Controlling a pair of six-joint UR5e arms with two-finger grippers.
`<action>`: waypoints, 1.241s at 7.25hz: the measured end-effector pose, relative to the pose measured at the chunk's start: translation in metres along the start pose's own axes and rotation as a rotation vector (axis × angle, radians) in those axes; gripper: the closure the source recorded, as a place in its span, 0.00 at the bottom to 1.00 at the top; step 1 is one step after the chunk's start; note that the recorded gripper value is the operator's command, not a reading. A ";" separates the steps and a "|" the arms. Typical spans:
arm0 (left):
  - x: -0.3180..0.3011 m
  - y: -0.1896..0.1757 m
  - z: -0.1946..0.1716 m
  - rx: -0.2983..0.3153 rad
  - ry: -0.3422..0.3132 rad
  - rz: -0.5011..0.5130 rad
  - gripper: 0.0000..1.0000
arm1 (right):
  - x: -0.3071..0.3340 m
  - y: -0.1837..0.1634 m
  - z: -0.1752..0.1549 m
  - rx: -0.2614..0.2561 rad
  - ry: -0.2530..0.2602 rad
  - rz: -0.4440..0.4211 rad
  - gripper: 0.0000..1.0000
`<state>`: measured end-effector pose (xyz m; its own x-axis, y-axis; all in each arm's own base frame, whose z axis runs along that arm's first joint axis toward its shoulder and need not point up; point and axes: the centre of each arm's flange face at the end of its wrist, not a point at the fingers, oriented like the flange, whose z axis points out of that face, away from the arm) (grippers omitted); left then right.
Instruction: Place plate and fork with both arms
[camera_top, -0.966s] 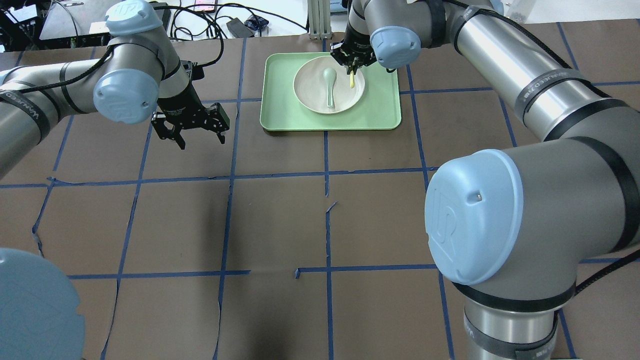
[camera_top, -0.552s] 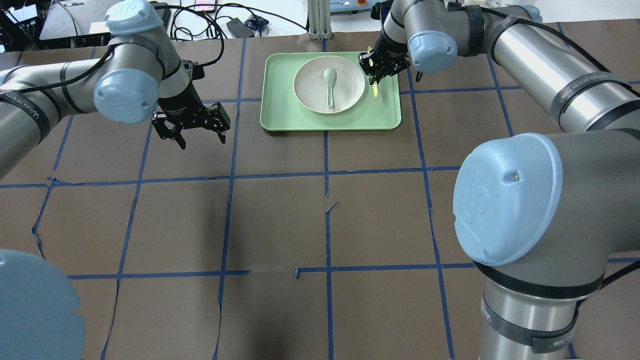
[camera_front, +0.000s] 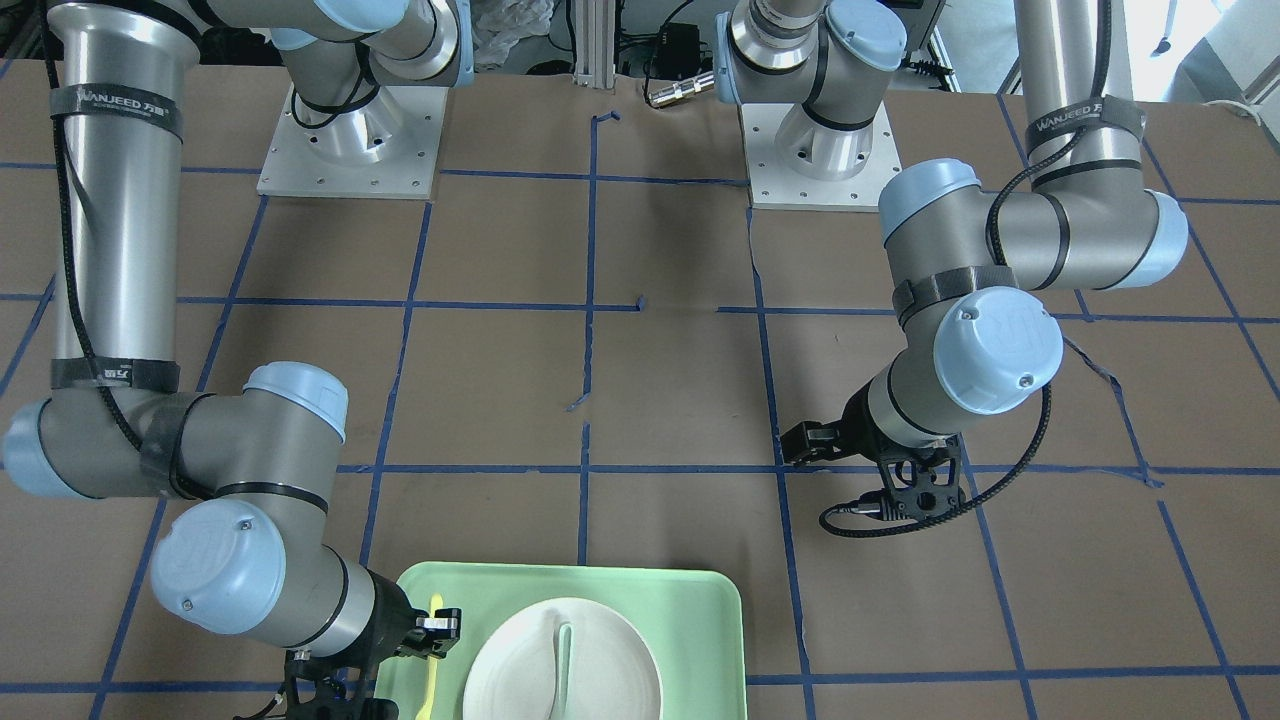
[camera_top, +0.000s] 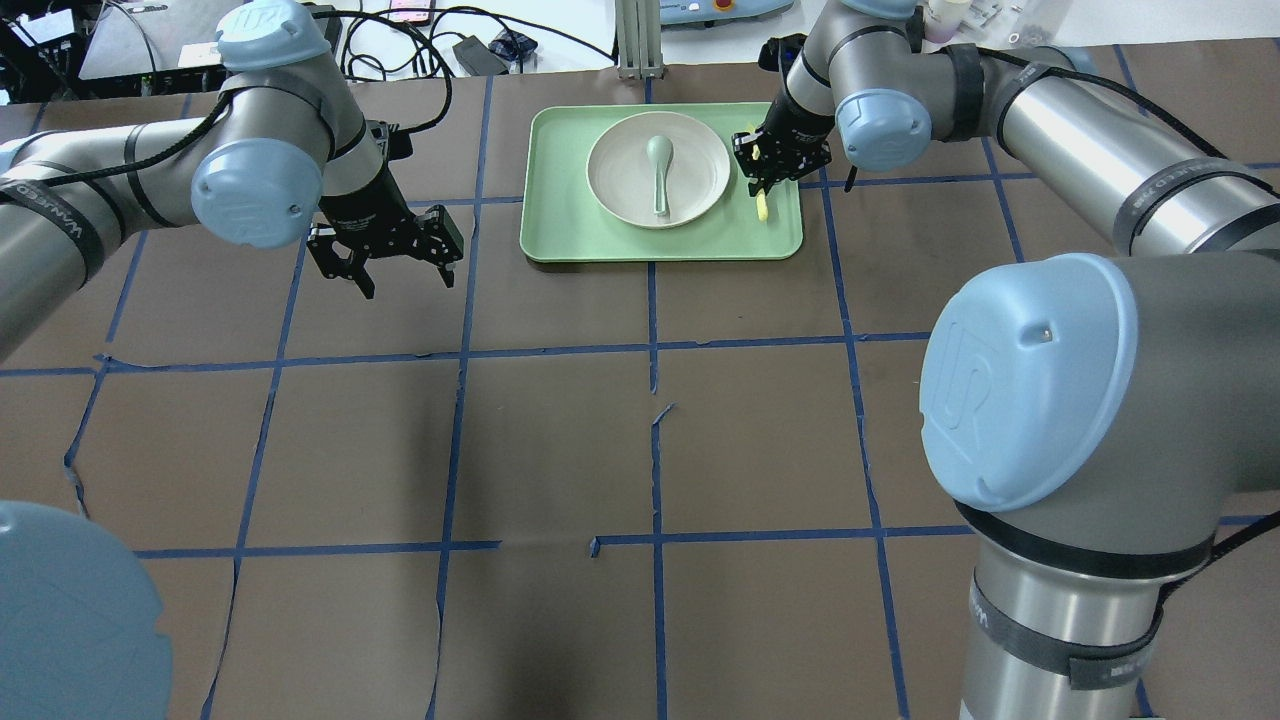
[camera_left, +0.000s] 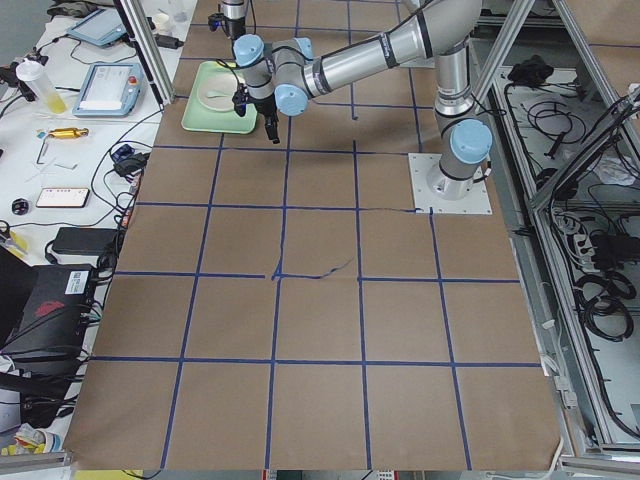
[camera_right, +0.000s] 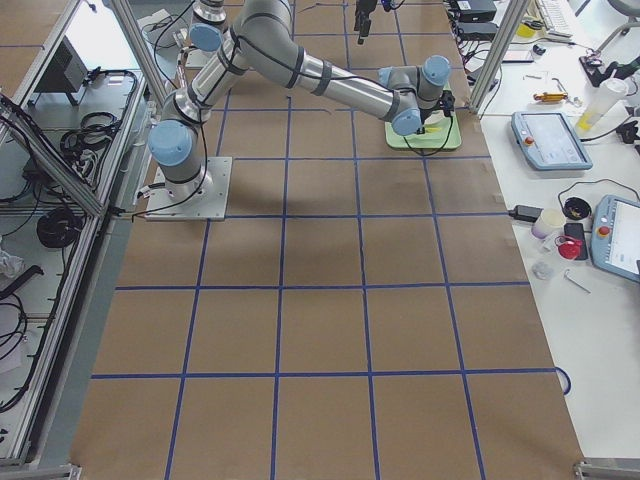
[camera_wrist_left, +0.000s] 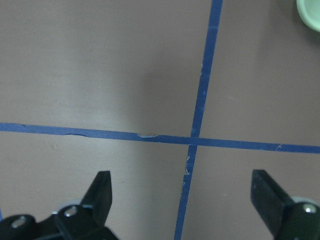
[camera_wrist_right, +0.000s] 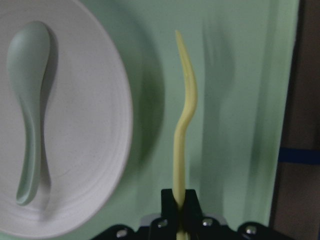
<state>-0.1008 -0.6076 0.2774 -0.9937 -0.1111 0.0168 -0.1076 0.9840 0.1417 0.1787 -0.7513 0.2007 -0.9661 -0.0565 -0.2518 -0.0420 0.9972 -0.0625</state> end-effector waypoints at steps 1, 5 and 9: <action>0.000 0.000 0.000 0.000 0.000 0.001 0.00 | 0.001 0.003 0.004 -0.004 0.000 0.004 0.32; 0.000 0.000 0.000 0.000 0.000 -0.001 0.00 | 0.001 0.005 -0.002 -0.003 0.006 0.000 0.00; -0.011 0.015 -0.027 -0.013 -0.075 0.004 0.00 | -0.009 0.036 -0.084 -0.038 0.131 0.007 0.00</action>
<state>-0.0910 -0.5958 0.3059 -0.9938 -0.0954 -0.0570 -0.1032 0.9826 0.1545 0.1642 -0.7103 0.2818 -0.9912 -0.0449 -0.1242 -0.0422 0.9988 -0.0239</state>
